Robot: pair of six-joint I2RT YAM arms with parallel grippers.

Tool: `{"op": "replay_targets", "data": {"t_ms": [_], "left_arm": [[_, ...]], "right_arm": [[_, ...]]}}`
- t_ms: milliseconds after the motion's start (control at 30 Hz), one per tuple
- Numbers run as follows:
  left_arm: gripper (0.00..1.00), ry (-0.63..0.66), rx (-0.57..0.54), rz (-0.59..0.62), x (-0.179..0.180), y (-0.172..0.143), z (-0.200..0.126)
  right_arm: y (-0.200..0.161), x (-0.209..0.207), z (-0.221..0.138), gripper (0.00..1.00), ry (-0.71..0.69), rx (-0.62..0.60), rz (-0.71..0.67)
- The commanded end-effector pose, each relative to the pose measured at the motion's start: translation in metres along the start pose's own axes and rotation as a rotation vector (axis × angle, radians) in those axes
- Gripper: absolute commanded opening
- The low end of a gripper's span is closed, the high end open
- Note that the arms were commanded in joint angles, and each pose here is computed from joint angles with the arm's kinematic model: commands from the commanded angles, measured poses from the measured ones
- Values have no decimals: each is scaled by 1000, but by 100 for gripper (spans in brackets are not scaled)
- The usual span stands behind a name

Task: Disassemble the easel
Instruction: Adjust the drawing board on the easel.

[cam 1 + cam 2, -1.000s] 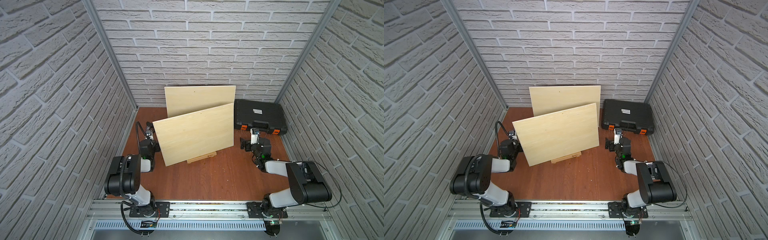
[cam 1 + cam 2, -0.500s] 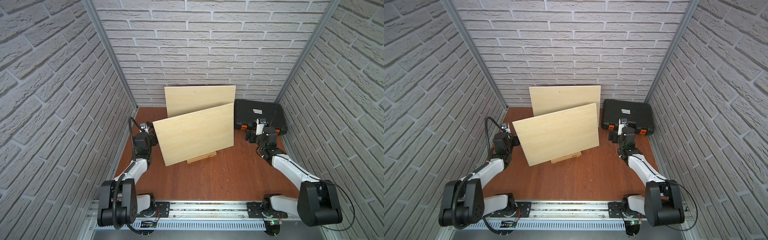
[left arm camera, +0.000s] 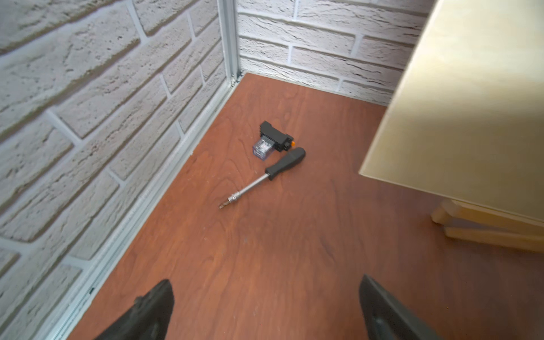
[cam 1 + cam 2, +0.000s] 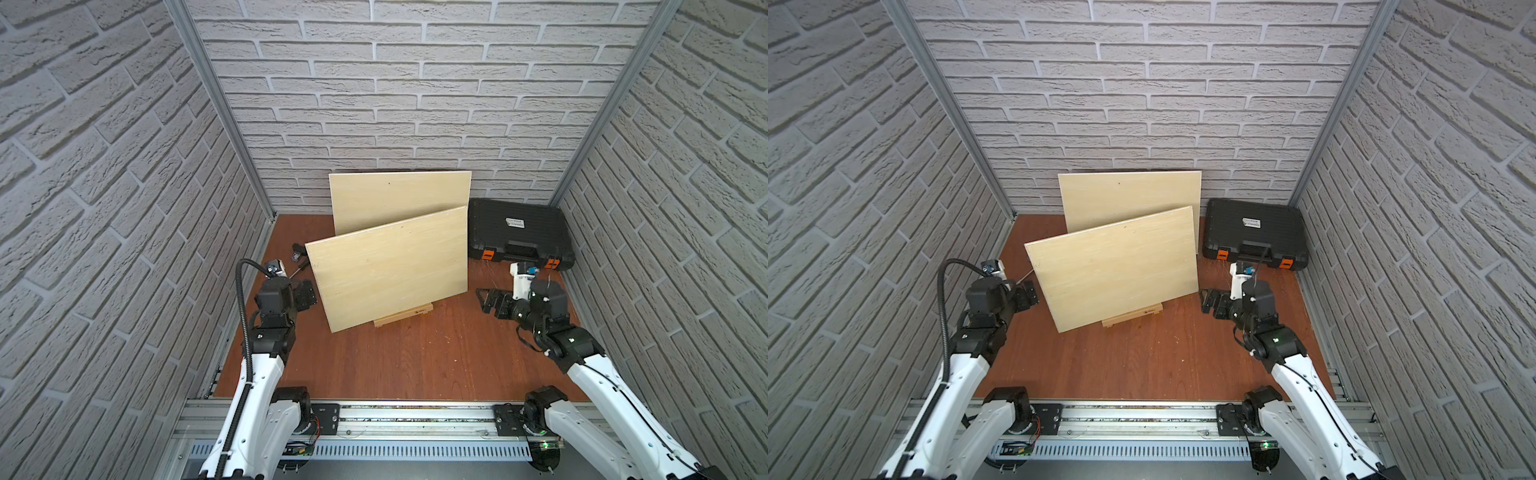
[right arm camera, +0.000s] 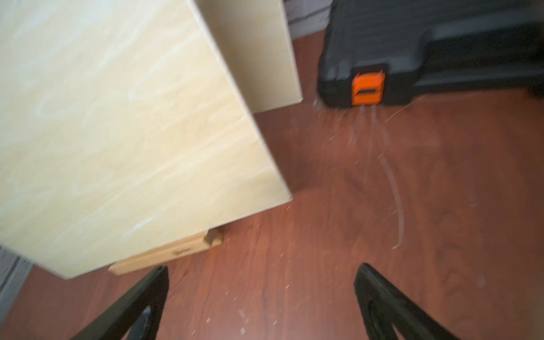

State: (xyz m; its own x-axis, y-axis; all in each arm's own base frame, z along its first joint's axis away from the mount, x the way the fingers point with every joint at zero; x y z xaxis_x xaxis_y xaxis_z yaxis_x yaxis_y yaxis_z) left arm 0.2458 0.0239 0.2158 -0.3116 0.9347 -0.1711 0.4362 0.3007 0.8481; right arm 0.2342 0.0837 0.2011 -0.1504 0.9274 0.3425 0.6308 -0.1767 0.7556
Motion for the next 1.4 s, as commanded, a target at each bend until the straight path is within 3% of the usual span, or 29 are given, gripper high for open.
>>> {"op": "replay_targets", "data": {"t_ms": [0,233,600,967,1367], "left_arm": [[98,-111,66,-17,-11,-13,-24],[98,-282,55,22,-30,-13,-48],[95,-491,36,77,-66,1,-22],[89,-709,62,123,-91,-3,-14],[89,-937,87,146,-117,-1,-1]], "right_arm": [[-17,23,3,100,67,32,74],[-34,55,12,100,135,51,43],[-47,107,34,100,240,66,6],[-59,117,49,100,283,77,44],[-60,122,58,100,291,72,43]]}}
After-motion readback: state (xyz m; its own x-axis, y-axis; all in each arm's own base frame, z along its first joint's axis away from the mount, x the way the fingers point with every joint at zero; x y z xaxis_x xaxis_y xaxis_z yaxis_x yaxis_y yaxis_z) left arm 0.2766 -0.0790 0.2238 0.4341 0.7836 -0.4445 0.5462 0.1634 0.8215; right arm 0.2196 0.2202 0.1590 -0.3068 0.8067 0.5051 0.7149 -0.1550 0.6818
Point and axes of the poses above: each gripper's point midway between its finger pads, its own z axis out along the fingers, its own x axis along the line the jaws close on, y = z × x, the point moved 4 cm from there along -z, back along the fingers, and after that the axes turned 7 degrees about -z, right-handed, at the moved point
